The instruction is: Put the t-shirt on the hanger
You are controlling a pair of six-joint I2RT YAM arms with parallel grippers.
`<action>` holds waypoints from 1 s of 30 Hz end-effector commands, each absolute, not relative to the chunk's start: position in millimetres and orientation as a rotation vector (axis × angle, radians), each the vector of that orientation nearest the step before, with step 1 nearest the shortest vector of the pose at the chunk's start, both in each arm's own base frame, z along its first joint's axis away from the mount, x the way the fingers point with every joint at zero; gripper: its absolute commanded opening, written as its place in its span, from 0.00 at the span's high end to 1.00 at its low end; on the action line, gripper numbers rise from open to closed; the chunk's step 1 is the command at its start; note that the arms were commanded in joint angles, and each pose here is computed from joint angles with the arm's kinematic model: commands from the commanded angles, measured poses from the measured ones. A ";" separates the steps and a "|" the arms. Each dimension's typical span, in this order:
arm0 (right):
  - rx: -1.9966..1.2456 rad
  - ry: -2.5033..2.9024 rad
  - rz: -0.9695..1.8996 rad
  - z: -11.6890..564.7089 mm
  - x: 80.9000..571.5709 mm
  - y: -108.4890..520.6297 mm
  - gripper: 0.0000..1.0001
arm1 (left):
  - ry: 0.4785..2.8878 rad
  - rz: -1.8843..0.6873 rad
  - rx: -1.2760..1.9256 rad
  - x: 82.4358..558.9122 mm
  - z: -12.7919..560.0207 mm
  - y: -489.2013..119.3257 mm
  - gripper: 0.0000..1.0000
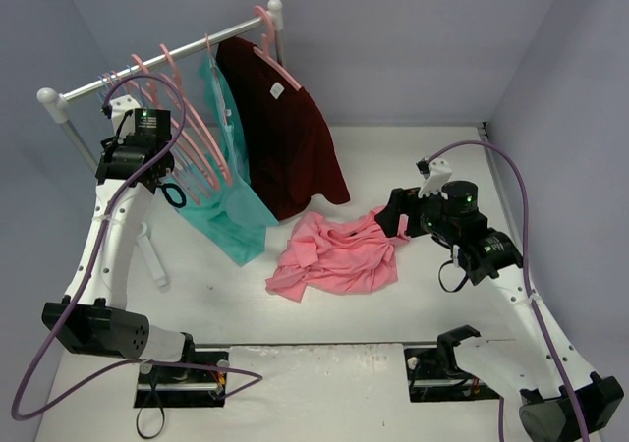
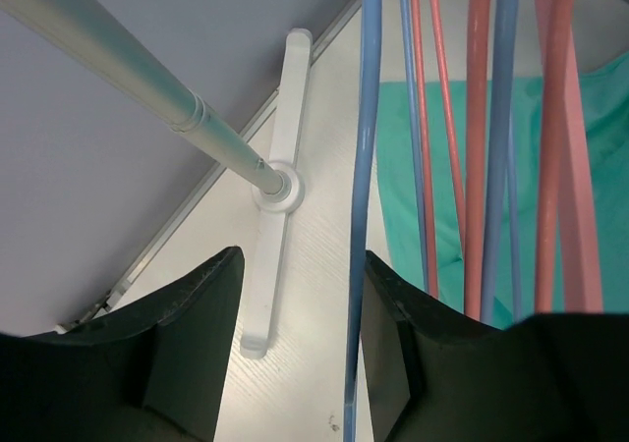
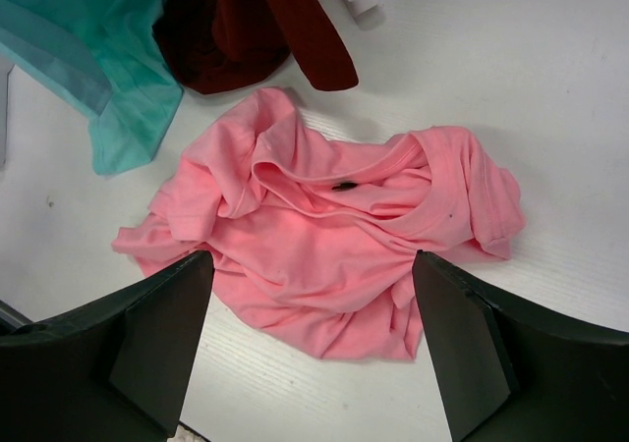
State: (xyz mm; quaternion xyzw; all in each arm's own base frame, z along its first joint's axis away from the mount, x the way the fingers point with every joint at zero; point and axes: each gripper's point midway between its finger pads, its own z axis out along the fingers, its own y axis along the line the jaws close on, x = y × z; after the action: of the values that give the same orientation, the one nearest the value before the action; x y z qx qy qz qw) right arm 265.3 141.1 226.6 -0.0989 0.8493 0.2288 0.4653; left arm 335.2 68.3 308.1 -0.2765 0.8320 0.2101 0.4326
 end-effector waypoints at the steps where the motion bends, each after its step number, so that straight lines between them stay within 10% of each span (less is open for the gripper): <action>1: -0.260 2.019 0.598 241.9 266.4 147.9 0.21 | 2.008 0.475 -0.729 331.4 320.4 69.2 0.55; 30: -0.252 2.036 0.624 233.9 260.4 149.3 0.21 | 1.925 0.327 -0.799 311.9 315.0 61.8 0.57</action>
State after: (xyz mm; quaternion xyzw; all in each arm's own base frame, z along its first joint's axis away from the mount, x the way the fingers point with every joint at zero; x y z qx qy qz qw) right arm 258.4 140.9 221.4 -0.0950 0.8499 0.2356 0.4617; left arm 306.1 62.1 288.2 -0.3017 0.8288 0.1697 0.4395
